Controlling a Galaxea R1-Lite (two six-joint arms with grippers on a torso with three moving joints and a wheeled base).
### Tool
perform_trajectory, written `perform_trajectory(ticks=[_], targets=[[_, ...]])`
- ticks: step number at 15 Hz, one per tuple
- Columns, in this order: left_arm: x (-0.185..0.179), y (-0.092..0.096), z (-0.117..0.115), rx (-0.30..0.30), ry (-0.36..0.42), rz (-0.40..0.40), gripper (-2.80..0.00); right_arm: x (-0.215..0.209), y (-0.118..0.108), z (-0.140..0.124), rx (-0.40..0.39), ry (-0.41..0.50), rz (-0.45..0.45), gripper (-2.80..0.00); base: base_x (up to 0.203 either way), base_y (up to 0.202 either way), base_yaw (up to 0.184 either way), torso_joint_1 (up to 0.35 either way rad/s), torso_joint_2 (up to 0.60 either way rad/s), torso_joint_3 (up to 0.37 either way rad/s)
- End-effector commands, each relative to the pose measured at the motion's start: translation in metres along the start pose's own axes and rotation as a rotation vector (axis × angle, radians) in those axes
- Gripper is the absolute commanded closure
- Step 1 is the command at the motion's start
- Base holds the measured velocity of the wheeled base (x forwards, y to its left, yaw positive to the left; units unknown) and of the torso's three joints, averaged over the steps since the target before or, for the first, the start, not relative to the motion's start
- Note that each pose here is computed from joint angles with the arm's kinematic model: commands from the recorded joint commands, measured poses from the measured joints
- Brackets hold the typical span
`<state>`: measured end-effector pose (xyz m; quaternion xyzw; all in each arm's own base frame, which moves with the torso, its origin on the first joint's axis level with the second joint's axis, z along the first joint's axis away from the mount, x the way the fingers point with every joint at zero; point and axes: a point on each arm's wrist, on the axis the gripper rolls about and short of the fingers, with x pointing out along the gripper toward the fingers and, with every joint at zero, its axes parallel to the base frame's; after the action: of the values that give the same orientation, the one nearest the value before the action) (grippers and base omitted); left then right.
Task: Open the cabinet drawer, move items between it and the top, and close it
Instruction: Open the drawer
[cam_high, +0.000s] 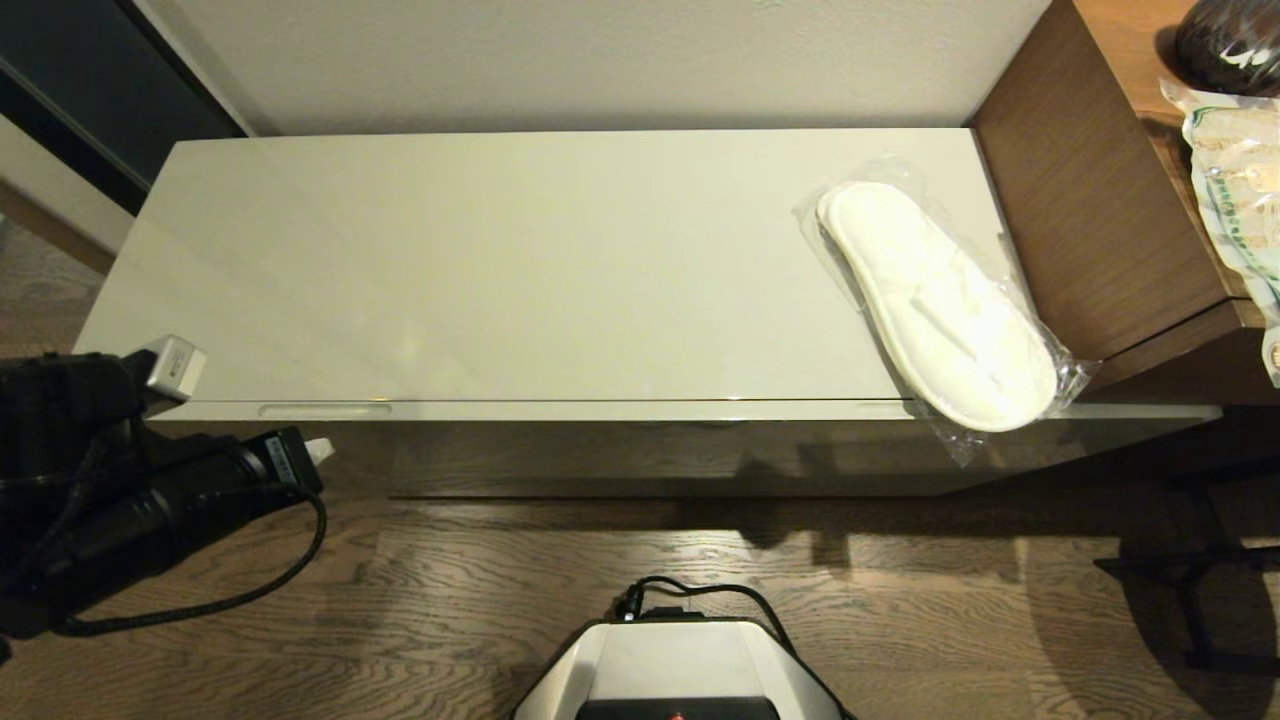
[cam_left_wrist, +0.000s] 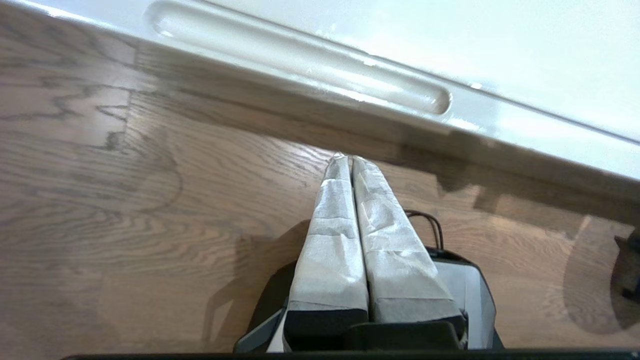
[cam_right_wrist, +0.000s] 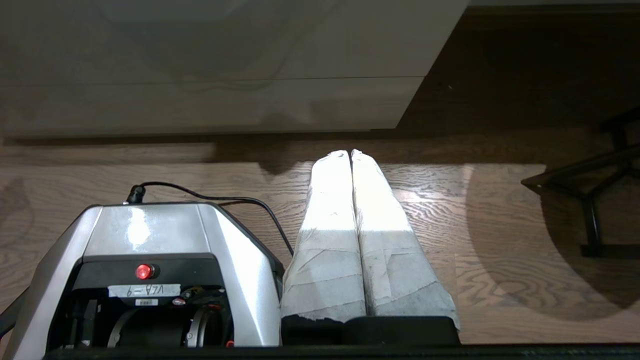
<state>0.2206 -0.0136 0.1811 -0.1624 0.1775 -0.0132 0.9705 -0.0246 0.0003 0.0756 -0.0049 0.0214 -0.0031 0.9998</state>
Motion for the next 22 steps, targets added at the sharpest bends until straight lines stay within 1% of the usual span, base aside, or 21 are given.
perform_trajectory(ticks=[1,4,7,9,10,18,20,22], targets=[[0.007,-0.003,0.010,-0.001,-0.021,0.001,0.00,0.000,0.000,0.000,0.001,0.002,0.000,0.00,0.000,0.000,0.000,0.000,0.00,0.000],[0.009,-0.005,0.017,0.001,-0.044,0.016,0.00,0.000,0.000,0.000,0.001,0.002,-0.001,0.00,0.000,0.000,0.000,0.000,0.00,0.000],[0.011,-0.005,0.018,0.001,-0.044,0.017,0.00,0.000,0.000,0.000,0.001,0.002,-0.001,0.00,0.000,0.000,0.000,0.000,0.00,0.000],[0.027,-0.004,0.016,0.001,-0.015,0.029,0.00,0.000,0.000,0.000,0.001,0.001,0.000,0.00,0.000,0.000,0.000,0.000,0.00,0.000],[0.034,-0.004,0.018,0.000,-0.012,0.031,0.00,0.000,0.000,0.000,-0.001,0.000,-0.001,0.00,0.000,0.000,0.000,0.000,0.00,0.000],[0.058,-0.005,0.022,0.002,0.004,0.037,0.00,0.000,0.000,0.000,0.001,0.002,0.000,0.00,0.000,0.000,0.000,0.000,0.00,0.000],[0.058,-0.003,0.016,0.009,0.035,0.045,0.00,0.000,0.000,0.000,0.001,0.000,-0.001,0.00,0.000,0.000,0.000,0.000,0.00,0.000],[0.056,-0.001,0.011,0.008,0.105,0.068,0.00,0.000,0.000,0.000,0.001,0.001,-0.001,0.00,0.000,0.000,0.000,0.000,0.00,0.000]])
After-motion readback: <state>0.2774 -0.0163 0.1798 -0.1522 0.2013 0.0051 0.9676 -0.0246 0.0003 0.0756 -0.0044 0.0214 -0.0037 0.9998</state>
